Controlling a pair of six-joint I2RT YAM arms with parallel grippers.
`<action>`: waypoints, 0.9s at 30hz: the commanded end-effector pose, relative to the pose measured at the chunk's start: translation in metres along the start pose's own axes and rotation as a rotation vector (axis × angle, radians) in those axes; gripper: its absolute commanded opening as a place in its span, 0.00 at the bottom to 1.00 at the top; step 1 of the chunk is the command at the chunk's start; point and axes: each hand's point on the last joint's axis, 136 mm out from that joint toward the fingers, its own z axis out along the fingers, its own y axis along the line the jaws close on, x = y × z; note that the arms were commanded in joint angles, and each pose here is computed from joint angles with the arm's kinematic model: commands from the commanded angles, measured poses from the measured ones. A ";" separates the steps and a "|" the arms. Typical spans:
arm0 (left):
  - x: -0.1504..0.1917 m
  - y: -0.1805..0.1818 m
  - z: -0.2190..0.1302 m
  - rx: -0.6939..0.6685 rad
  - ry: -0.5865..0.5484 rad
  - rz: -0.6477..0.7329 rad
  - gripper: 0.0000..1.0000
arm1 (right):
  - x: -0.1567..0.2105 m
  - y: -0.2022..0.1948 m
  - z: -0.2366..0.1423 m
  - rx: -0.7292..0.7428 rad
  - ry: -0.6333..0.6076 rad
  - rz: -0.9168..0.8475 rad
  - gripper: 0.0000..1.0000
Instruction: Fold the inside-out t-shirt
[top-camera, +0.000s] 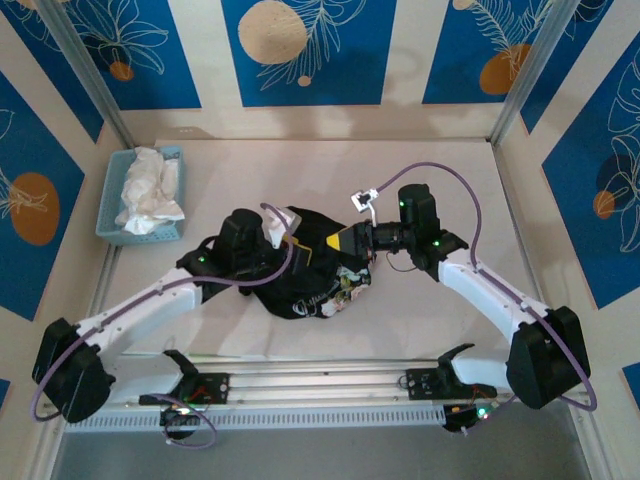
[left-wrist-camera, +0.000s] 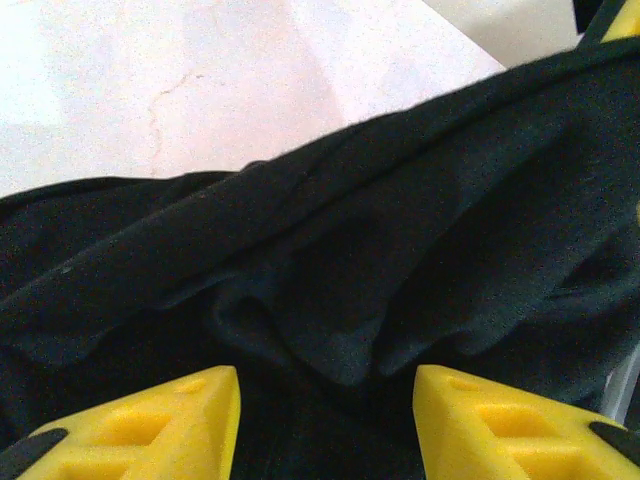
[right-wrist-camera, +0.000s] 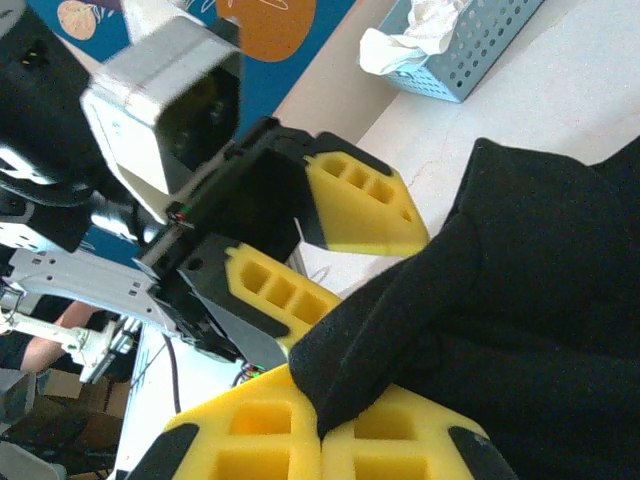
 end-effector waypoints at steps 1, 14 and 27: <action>-0.019 -0.016 0.007 0.090 -0.043 0.008 0.49 | -0.006 0.011 -0.007 -0.014 -0.022 -0.032 0.00; -0.038 -0.028 -0.002 0.197 -0.144 -0.052 0.00 | -0.002 -0.004 -0.017 0.112 -0.031 -0.076 0.00; -0.069 -0.071 -0.089 0.607 -0.220 -0.299 0.00 | -0.012 -0.007 -0.012 0.322 -0.081 -0.341 0.01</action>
